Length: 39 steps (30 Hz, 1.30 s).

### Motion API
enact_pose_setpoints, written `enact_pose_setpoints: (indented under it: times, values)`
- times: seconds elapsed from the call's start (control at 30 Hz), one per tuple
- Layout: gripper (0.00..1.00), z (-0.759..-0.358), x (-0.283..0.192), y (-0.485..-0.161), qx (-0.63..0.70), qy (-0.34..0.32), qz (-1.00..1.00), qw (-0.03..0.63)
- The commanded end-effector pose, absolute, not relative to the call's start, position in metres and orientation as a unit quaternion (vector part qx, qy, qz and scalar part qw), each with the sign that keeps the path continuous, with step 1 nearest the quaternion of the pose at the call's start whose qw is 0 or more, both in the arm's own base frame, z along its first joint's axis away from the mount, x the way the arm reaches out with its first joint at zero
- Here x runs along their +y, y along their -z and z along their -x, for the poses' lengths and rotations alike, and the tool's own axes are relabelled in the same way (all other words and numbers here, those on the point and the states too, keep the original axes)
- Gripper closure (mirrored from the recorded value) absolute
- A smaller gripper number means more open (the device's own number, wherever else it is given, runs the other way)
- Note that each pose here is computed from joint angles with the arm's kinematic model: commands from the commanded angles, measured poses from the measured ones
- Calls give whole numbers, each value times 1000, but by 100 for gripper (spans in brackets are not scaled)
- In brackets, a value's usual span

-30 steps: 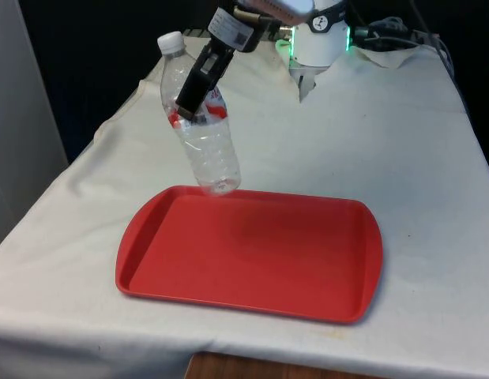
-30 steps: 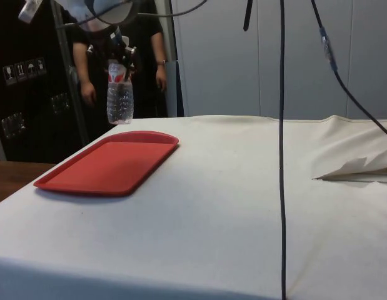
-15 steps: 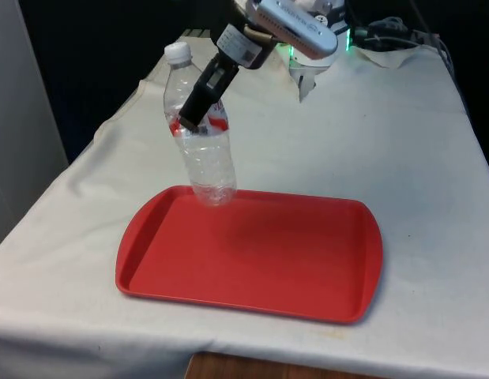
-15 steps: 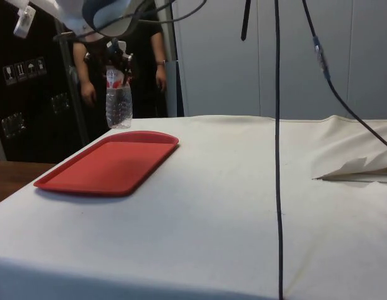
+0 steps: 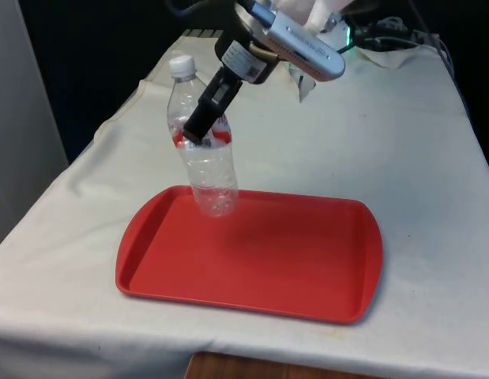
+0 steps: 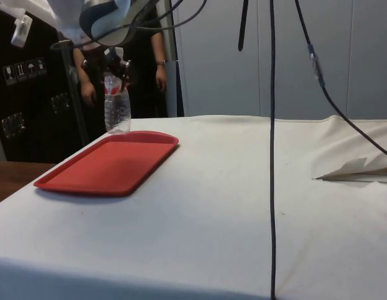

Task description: Place the bottle upright on the tray.

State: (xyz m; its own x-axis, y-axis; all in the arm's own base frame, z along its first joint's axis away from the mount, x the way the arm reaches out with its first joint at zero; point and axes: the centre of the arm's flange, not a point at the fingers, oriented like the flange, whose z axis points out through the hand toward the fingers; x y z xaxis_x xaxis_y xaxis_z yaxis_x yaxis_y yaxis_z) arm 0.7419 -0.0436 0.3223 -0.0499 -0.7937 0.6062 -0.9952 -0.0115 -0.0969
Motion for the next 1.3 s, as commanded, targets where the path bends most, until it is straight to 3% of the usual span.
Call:
enact_pose_setpoints:
  times: [0.0, 1.27]
  values:
    - [86, -743, -42, -320, -677, -262, -660, 193]
    - [86, -744, -14, -269, -662, -297, -650, 228]
